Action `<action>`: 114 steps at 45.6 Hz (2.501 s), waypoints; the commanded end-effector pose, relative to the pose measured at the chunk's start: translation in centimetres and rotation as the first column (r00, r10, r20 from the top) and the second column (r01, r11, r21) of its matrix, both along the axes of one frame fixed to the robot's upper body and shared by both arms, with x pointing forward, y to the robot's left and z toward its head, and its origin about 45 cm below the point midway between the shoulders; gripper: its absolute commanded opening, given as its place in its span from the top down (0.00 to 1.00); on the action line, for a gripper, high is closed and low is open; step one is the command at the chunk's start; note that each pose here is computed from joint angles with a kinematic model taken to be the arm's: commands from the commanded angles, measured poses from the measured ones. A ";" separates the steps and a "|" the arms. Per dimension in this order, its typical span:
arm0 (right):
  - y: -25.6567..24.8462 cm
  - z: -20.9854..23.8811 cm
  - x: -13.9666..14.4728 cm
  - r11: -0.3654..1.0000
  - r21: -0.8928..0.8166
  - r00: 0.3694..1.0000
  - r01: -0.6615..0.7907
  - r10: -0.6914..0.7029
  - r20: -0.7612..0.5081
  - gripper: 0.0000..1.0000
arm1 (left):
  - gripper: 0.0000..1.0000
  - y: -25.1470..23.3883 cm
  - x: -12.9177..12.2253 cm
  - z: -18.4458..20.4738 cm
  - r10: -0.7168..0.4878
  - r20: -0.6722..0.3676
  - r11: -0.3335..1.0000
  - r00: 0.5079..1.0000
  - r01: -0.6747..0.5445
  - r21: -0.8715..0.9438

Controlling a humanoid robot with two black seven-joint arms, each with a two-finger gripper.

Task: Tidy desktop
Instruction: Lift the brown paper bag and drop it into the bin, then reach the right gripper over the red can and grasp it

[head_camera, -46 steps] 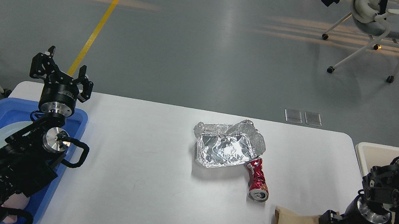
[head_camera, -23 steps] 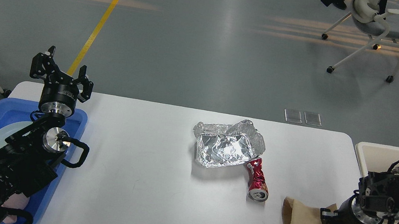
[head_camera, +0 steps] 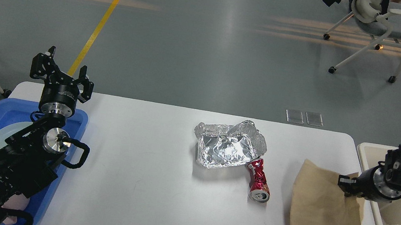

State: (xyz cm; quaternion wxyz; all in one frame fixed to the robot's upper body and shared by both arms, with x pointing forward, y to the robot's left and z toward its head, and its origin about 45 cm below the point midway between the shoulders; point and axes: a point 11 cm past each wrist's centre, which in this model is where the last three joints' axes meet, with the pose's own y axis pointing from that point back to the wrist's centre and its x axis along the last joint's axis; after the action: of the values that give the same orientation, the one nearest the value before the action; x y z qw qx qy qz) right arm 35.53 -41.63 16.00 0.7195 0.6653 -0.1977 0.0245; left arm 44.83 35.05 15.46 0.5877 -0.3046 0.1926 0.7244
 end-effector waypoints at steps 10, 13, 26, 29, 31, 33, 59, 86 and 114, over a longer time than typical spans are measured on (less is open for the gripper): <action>-0.9 12.9 5.6 0.987 0.151 0.962 0.062 -0.100 0.255 1.00 | 0.04 0.0 0.0 0.0 0.001 -0.001 1.000 1.000 -0.001 0.000; -0.6 15.2 6.3 0.976 0.210 0.947 0.063 -0.125 0.297 1.00 | 0.04 0.0 0.0 0.0 0.000 0.000 1.000 1.000 0.000 0.000; -2.1 21.3 8.6 0.937 0.342 0.850 0.073 -0.238 0.471 1.00 | 0.04 0.0 0.0 0.0 0.000 0.000 1.000 1.000 0.000 0.000; -4.5 21.1 8.7 0.941 0.313 0.826 0.127 -0.275 0.491 1.00 | 0.04 0.0 0.0 0.0 0.000 0.000 1.000 1.000 0.000 0.000; -6.5 19.8 8.2 0.940 0.289 0.820 0.180 -0.305 0.484 1.00 | 0.04 0.0 0.0 0.0 0.000 0.000 1.000 1.000 0.000 0.000; -8.5 18.4 7.7 0.938 0.257 0.810 0.232 -0.333 0.482 1.00 | 0.04 0.0 0.0 0.0 0.000 0.000 1.000 1.000 0.000 0.000; -21.5 1.6 -3.6 0.840 -0.204 0.789 0.503 -0.350 0.505 0.62 | 0.04 0.0 0.0 0.0 0.000 0.000 1.000 1.000 0.000 0.000; -13.9 -0.4 1.4 0.918 -0.082 0.834 0.388 -0.312 0.456 0.00 | 0.04 0.0 0.0 0.0 0.001 -0.001 1.000 1.000 -0.001 0.000; 9.6 9.4 9.1 0.968 -0.097 0.938 -0.232 0.249 0.241 0.00 | 0.04 0.0 0.0 0.0 0.000 0.000 1.000 1.000 0.000 0.000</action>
State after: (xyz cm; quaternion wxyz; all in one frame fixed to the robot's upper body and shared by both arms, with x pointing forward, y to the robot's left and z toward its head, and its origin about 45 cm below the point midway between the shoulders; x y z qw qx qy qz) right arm 44.72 -34.93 23.41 0.7053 0.6360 -0.2398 0.2011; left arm 44.83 35.05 15.46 0.5875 -0.3046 0.1927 0.7245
